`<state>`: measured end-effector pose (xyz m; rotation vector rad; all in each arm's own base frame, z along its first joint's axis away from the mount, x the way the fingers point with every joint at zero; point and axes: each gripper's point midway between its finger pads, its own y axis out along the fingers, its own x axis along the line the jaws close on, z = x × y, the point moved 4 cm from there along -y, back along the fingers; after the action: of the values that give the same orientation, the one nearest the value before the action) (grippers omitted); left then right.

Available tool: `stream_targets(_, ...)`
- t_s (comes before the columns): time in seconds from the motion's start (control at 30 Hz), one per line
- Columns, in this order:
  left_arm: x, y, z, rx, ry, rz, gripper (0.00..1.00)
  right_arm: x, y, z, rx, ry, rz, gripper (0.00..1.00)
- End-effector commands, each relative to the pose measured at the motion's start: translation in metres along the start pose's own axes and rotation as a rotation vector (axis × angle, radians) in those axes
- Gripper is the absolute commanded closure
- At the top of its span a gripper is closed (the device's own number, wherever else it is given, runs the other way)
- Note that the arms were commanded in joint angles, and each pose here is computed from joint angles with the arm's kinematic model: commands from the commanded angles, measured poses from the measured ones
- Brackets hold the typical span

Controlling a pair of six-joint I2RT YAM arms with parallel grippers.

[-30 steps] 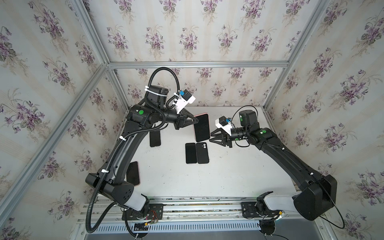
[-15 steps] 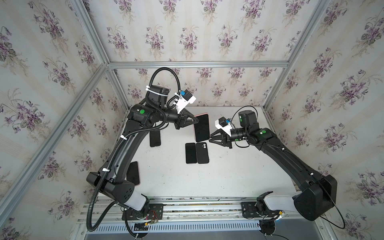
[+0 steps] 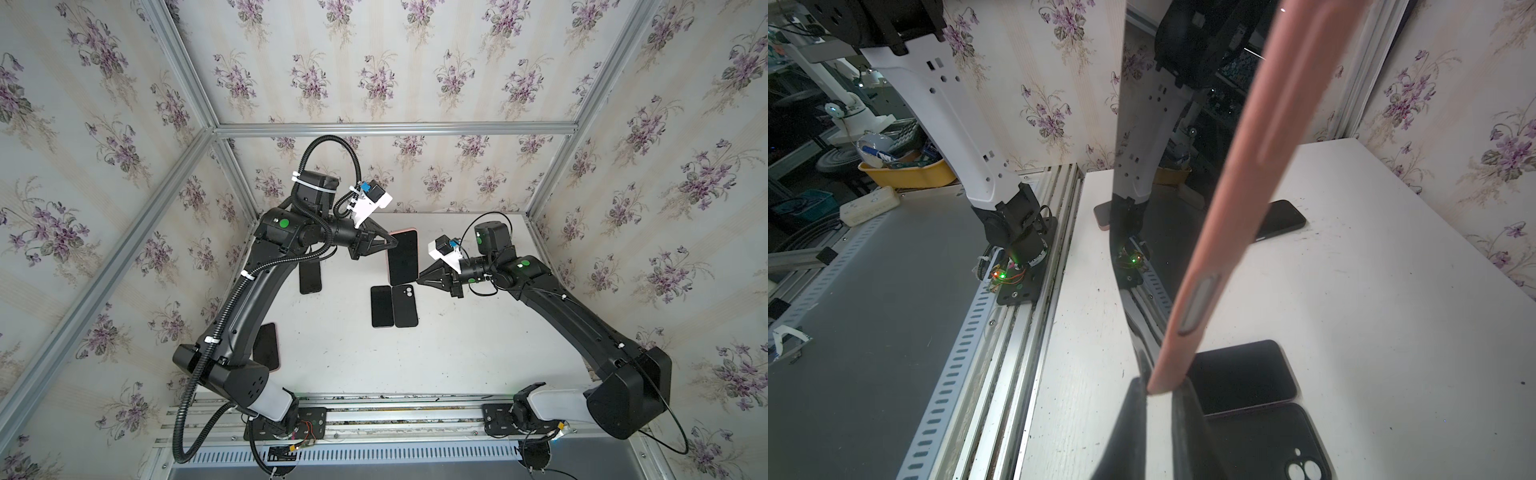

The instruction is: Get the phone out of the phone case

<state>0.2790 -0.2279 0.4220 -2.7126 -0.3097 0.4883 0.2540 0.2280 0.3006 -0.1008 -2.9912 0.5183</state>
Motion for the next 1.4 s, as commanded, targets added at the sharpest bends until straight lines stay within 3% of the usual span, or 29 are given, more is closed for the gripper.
stream_targets(0.0,-0.003,0.001,-0.009,-0.038,0.034,0.033,1.0,0.004,0.001,-0.006,-0.015,-0.04,-0.025,0.93)
stream_targets(0.23,-0.004,0.004,-0.011,-0.045,0.029,0.053,1.0,0.004,0.004,-0.011,-0.024,-0.065,-0.027,0.95)
stream_targets(0.33,-0.005,0.004,-0.013,-0.048,0.034,0.054,1.0,0.003,0.004,-0.011,-0.017,-0.053,-0.023,0.82)
stream_targets(0.53,-0.005,0.005,-0.013,-0.048,0.037,0.059,1.0,0.003,0.003,-0.004,-0.004,-0.053,0.013,0.71)
stream_targets(0.87,-0.005,0.005,-0.013,-0.05,0.041,0.069,1.0,-0.011,-0.006,-0.005,-0.017,-0.007,0.047,0.71)
stream_targets(1.37,-0.002,0.007,-0.013,-0.046,0.04,0.064,1.0,0.0,-0.007,-0.014,-0.055,0.004,-0.018,0.7)
